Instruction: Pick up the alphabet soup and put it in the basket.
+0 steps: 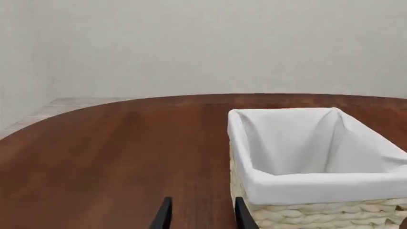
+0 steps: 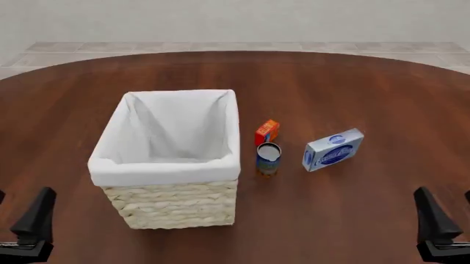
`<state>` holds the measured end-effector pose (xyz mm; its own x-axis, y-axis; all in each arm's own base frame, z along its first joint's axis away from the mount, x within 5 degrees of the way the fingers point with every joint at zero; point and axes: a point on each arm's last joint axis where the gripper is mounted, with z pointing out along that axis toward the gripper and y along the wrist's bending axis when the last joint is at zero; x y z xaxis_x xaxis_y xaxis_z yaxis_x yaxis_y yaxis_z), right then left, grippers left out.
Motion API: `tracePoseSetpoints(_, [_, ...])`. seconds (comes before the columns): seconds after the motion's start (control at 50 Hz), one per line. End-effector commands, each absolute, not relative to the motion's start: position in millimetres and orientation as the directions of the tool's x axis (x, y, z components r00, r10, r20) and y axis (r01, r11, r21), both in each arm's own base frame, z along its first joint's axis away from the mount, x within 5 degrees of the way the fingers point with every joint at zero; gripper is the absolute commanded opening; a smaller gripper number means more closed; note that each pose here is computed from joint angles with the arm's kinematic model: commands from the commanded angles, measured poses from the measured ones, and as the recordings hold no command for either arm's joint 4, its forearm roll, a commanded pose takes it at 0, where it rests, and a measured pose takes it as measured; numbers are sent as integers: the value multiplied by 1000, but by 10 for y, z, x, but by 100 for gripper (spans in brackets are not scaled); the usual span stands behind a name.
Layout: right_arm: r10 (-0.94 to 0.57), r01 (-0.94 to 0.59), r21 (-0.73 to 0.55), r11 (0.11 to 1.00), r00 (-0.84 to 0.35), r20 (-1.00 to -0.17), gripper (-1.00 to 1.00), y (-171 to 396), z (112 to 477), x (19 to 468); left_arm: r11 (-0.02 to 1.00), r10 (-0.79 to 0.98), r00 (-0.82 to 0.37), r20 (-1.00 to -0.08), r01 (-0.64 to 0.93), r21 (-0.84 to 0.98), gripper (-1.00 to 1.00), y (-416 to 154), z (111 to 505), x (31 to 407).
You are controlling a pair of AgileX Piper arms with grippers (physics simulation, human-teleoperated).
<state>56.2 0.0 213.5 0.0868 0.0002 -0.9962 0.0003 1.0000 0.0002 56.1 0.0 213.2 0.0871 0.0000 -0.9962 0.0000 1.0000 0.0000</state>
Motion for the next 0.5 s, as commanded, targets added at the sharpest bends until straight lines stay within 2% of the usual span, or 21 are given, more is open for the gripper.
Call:
tracePoseSetpoints(0.02, [1, 2, 1, 1000, 86, -996, 100, -1, 2144, 562, 1000, 0, 87, -996, 0, 0, 100, 0, 2132, 561])
tracePoseSetpoints(0.18, [11, 22, 12, 1000, 64, -998, 100, -13, 2135, 593, 1000, 0, 87, -996, 0, 0, 100, 0, 2132, 561])
tracePoseSetpoints(0.5, [-22, -121, -28, 992, 45, -999, 100, 120, 2381, 972, 1000, 0, 87, -996, 0, 0, 100, 0, 2132, 561])
